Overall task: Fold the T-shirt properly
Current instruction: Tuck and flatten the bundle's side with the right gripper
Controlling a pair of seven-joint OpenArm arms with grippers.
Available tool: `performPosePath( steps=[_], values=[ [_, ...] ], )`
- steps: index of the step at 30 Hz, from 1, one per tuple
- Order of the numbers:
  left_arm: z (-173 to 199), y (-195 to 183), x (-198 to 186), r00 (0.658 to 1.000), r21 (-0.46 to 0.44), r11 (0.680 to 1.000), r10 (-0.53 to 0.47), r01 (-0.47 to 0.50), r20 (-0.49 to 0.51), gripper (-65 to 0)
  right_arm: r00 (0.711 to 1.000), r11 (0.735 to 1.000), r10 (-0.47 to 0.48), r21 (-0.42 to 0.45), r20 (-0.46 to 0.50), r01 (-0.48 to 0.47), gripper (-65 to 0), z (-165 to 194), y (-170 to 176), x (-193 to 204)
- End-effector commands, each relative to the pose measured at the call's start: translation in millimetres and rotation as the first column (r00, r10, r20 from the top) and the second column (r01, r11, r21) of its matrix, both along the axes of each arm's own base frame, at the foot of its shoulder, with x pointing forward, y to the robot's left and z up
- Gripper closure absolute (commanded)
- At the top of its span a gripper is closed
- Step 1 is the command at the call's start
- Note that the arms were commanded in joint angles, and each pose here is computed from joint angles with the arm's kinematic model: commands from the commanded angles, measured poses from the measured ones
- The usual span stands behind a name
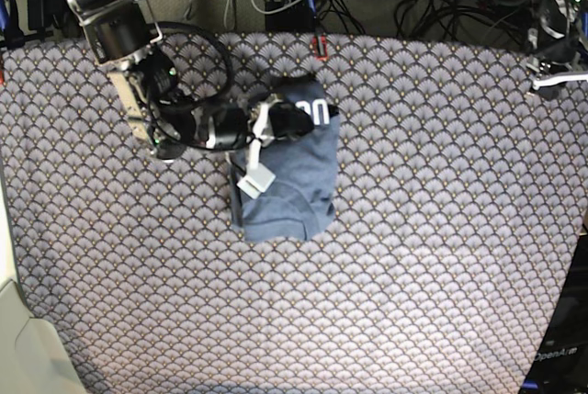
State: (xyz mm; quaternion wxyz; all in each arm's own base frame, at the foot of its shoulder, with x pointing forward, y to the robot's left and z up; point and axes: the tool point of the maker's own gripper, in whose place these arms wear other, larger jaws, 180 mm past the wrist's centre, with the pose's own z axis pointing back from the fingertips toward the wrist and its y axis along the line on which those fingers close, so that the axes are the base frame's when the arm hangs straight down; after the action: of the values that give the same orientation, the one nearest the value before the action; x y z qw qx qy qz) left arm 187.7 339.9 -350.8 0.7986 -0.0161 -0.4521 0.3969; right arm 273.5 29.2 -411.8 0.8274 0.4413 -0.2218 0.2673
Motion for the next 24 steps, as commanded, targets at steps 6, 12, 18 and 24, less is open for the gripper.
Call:
performPosePath(
  steps=[6,12,18,24],
  values=[
    [11,5,0,1.0,0.034,0.999,-0.008,0.007,0.02,-0.4,0.986,0.995,0.09,-0.062,0.142,-0.082,0.0,40,-1,12],
    [9,4,-2,1.0,0.033,0.999,-0.011,0.01,0.011,-0.4,0.938,0.983,0.178,-0.091,0.298,-0.158,0.0,88,13,15],
    [14,2,-13,1.0,0.056,0.998,-0.025,0.025,-0.006,-0.4,0.951,0.986,0.147,-0.111,0.273,-0.121,0.0,83,7,50],
    [19,1,-20,0.999,0.074,0.997,-0.035,0.036,-0.019,-0.4,0.982,0.993,0.021,-0.119,0.189,0.002,0.0,59,-26,95]
  ],
)
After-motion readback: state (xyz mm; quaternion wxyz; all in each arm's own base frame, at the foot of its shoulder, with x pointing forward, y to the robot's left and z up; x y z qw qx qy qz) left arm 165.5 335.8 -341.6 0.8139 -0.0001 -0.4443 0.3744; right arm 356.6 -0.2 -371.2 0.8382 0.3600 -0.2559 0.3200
